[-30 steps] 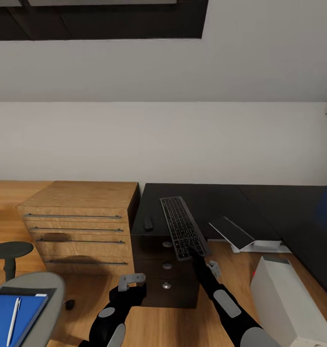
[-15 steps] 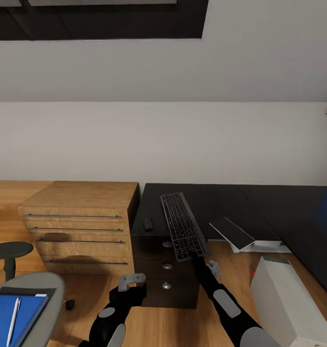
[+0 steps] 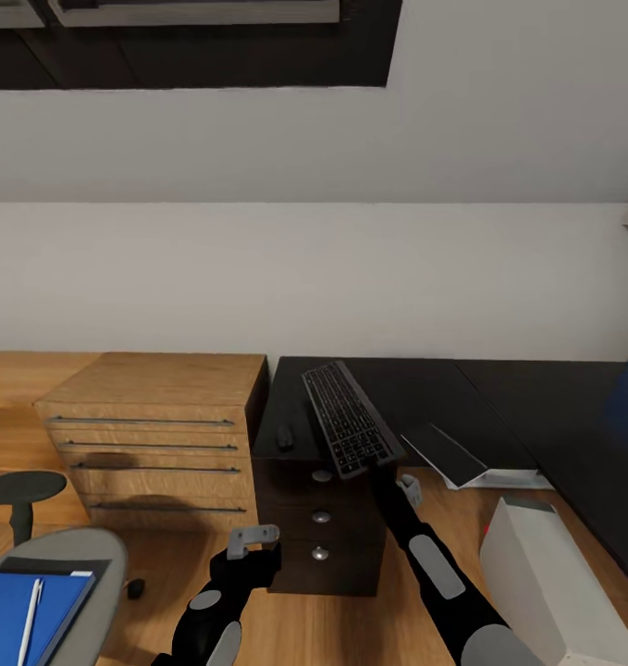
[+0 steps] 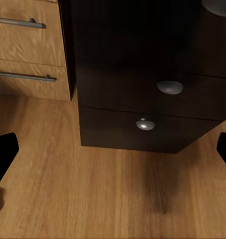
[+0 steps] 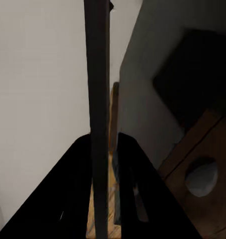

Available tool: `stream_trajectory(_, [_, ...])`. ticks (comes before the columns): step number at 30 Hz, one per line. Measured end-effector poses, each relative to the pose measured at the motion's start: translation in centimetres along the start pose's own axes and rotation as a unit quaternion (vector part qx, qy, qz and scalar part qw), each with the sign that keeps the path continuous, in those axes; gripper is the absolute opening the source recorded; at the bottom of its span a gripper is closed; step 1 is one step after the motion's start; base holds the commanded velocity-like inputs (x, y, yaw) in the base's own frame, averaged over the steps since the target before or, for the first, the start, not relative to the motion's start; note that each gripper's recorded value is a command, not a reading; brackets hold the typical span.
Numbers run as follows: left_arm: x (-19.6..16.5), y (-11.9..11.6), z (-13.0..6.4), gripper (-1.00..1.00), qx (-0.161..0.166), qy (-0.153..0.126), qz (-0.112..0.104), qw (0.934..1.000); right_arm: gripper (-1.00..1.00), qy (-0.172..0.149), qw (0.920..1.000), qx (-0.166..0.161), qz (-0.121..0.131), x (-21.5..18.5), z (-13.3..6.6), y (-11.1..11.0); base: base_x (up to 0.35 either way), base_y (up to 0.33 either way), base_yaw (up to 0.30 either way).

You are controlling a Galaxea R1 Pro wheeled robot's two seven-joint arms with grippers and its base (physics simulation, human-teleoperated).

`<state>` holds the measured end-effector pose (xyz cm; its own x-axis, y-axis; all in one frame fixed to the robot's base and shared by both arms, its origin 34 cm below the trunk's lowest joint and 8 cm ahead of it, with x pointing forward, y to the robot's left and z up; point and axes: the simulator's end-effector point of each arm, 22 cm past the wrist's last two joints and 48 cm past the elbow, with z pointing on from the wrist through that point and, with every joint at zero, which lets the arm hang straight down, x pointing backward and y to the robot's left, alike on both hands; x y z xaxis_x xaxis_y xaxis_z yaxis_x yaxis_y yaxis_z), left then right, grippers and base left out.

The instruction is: In the bedroom, organize the workspace by keeping the computer under the desk, ensuring the monitor is on the desk, placing the keyboard on the desk next to the monitor, placing the mouse on the desk next to the keyboard, moving the folder from the swivel chair onto the desk next to the mouse, stacking the notebook on top of the folder with the pen on top of the notebook, and positioning the swivel chair next to the desk.

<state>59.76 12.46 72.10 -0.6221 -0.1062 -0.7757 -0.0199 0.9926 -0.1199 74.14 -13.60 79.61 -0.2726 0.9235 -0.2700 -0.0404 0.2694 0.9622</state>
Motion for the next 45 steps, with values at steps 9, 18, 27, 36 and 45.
stream_trajectory(9, [-1.2, 1.5, -1.1, 1.00, -0.043, 0.001, 0.002, 0.9991, -1.00, -0.017, 0.9993, -0.034, -0.002, -0.9, -2.0, 4.0, 0.000, 0.000, 0.000])
stream_trajectory(18, [-2.3, 1.5, -2.0, 1.00, -0.053, 0.003, 0.002, 0.9986, -1.00, -0.024, 0.9997, 0.007, -0.002, -1.8, -2.3, 4.5, 0.000, 0.000, 0.000])
stream_trajectory(27, [-3.2, 1.1, -2.9, 1.00, -0.048, 0.008, -0.007, 0.9988, -1.00, -0.028, 0.9996, 0.001, -0.004, -2.8, -2.3, 6.5, -0.226, 0.000, 0.000])
stream_trajectory(36, [-4.3, 1.0, -3.7, 1.00, -0.049, 0.008, -0.007, 0.9987, -1.00, -0.039, 0.9989, 0.001, 0.025, -3.9, -2.4, 7.8, -0.340, -0.015, 0.000])
stream_trajectory(45, [-5.4, 0.8, -4.6, 1.00, -0.049, 0.008, -0.006, 0.9987, -1.00, -0.041, 0.9987, 0.001, 0.029, -4.6, -2.5, 9.1, -0.345, -0.139, 0.000])
